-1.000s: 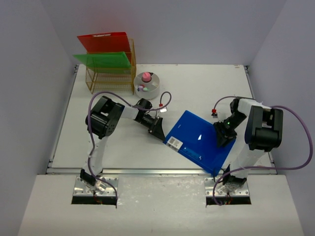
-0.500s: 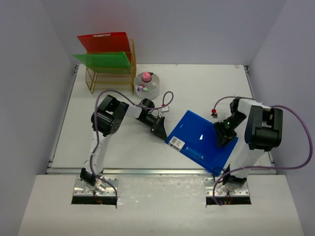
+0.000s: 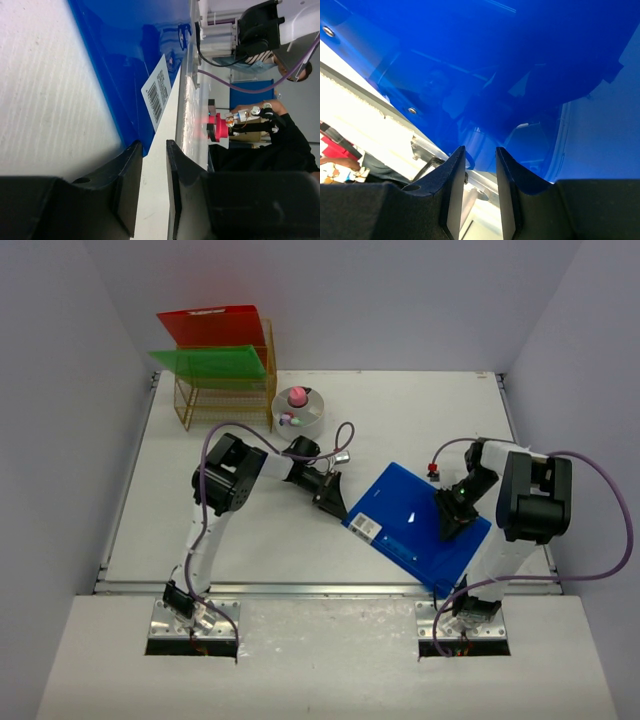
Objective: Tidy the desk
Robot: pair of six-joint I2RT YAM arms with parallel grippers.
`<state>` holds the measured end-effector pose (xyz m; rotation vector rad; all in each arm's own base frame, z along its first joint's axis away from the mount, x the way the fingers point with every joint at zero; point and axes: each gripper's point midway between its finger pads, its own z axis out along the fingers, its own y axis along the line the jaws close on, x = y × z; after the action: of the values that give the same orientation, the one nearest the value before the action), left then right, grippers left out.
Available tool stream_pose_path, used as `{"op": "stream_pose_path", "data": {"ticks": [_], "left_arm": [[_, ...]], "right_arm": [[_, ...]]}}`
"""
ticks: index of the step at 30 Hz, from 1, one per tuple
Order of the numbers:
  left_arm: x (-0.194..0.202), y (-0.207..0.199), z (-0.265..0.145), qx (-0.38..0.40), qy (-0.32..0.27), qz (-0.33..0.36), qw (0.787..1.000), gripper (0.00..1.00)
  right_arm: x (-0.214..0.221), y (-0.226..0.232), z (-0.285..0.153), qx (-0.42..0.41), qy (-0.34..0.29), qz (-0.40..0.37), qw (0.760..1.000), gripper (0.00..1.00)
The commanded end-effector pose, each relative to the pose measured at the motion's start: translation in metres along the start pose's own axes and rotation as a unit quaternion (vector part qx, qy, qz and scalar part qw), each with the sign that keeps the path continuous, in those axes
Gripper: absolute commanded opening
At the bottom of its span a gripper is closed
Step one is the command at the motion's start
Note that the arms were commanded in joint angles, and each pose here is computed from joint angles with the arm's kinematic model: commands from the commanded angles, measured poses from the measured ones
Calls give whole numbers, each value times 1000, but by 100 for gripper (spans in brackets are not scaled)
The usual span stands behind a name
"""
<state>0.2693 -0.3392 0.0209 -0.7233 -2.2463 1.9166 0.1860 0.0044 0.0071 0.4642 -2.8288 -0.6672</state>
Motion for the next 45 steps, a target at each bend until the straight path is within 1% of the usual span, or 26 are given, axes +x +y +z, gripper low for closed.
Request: {"op": "stream_pose_path", "data": {"ticks": [1,4,5,6,8,10,12,17,20,22,24,25,27,28,29,30,31,34,36,38,40,45], "left_arm": [[-8,12,12,-28,-1,15,999,18],[-6,11,15,-26,3,10,1000,12],[-4,11,16,-24,4,5,1000,5],[-4,10,16,-23,5,3,1000,2],[-2,6,15,-23,3,3,1000,0],[-1,1,10,-26,-3,7,1000,0],[8,0,5,-29,-9,-3,1000,0],[9,-21,-21,-38,-42,7,998,0],[11,-29,-34,-38,-56,5,998,0],[11,-37,-43,-37,-65,4,997,0],[10,-42,-47,-32,-66,2,997,0],[9,-45,-49,-31,-69,2,997,0],[7,-47,-54,-30,-73,-3,997,0],[6,-47,-56,-28,-75,-5,997,0],[6,-48,-57,-27,-75,-5,997,0],[4,-49,-60,-25,-77,-8,997,0],[4,-49,-62,-23,-77,-11,997,0],[5,-47,-65,-21,-77,-24,996,0],[4,-49,-67,-18,-78,-27,996,0],[3,-52,-68,-14,-79,-29,996,0],[3,-55,-68,-8,-78,-32,996,0],[1,-58,-68,0,-75,-43,996,0]], "right_arm": [[-7,4,-1,-8,-10,-9,1000,31],[-9,6,-2,-8,-14,-12,1000,31],[-9,7,-3,-8,-16,-13,1000,31],[-10,8,-4,-9,-18,-16,1000,31],[-14,11,-8,-13,-29,-26,999,32],[-23,13,-19,-9,-54,-44,998,39],[-41,15,-35,-3,-92,-69,993,49],[-83,37,-91,14,-218,-131,967,65],[-99,52,-123,30,-287,-184,940,74],[-101,57,-131,53,-322,-232,916,78],[-96,64,-141,88,-350,-292,886,81],[-93,66,-141,106,-360,-318,871,82],[-89,59,-128,138,-375,-356,844,84],[-85,58,-125,159,-392,-375,825,84],[-83,59,-123,160,-398,-381,819,84],[-70,61,-109,181,-408,-418,791,86],[-72,61,-110,193,-419,-435,773,86],[-63,69,-96,205,-441,-470,737,88],[-58,74,-86,201,-450,-480,726,91],[-53,79,-83,204,-456,-492,713,96],[-51,74,-73,216,-448,-508,703,97],[-47,66,-55,257,-428,-566,656,98]]}}
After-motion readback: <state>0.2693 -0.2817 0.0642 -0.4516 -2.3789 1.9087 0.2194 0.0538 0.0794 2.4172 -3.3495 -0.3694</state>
